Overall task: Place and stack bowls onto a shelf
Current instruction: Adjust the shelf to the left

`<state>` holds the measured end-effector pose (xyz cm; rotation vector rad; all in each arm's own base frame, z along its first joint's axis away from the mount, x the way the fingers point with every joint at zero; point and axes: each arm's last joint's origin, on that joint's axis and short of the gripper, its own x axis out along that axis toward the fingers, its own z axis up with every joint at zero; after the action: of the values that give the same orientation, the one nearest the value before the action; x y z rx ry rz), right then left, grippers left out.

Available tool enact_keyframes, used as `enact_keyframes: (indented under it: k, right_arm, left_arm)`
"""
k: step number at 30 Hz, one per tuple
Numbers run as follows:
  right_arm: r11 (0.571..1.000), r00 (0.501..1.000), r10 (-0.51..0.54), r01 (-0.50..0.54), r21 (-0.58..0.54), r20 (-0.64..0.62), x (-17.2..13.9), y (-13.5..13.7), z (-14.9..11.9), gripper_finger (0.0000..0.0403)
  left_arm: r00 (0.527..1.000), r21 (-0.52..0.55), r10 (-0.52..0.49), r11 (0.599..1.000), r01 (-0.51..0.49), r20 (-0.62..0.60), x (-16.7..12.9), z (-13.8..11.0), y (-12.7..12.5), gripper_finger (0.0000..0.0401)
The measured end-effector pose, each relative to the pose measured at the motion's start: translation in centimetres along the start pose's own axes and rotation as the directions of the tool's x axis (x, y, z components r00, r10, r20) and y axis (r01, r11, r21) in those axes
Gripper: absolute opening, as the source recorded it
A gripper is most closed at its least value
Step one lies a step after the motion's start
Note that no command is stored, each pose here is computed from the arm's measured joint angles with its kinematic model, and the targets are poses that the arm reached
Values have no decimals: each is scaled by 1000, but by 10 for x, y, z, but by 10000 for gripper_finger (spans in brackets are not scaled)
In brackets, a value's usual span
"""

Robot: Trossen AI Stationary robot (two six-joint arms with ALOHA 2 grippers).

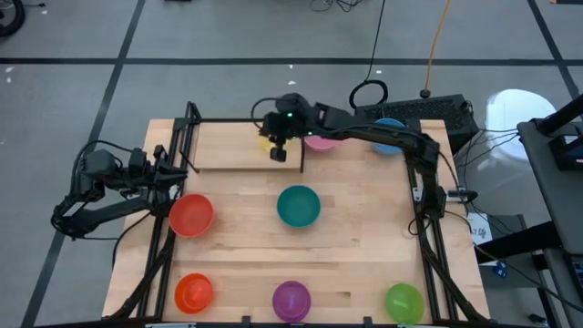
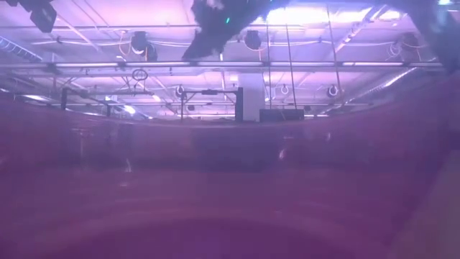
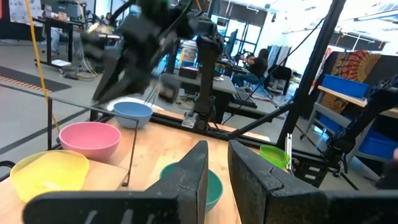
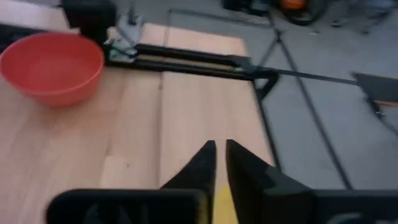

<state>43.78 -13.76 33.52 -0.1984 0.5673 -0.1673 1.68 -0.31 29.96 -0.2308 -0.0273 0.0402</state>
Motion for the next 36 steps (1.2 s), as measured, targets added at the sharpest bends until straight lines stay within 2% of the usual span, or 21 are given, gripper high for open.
enact_keyframes:
  k: [2,5,8,11,16,19,26,30,36]
  right_arm:
    - [998,997,-63,64,9,-36,-15,-1,4,5]
    - [988,976,-152,157,15,-157,-25,-4,-3,3]
    - [977,925,-200,213,3,-324,-31,-6,-18,1]
    - [972,884,-216,233,-10,-416,-35,-9,-27,1]
    - [959,839,-264,280,-38,-475,-35,-12,-40,0]
    - [954,832,-267,300,-10,-487,-37,-15,-45,0]
    - [951,770,-238,309,19,-592,-38,-18,-70,0]
    - [960,762,-193,278,43,-618,-33,-15,-83,0]
    - [977,827,-128,201,75,-547,-22,-11,-86,0]
  left_arm:
    - [1000,2,0,1000,0,0,0,0,0,67]
    - [1000,5,0,1000,0,0,0,0,0,67]
    - [1000,6,0,1000,0,0,0,0,0,67]
    - [1000,7,0,1000,0,0,0,0,0,67]
    - [1000,8,0,1000,0,0,0,0,0,67]
    - [1000,8,0,1000,0,0,0,0,0,67]
    - [1000,8,0,1000,0,0,0,0,0,67]
    - [1000,8,0,1000,0,0,0,0,0,67]
    - [1000,7,0,1000,0,0,0,0,0,67]
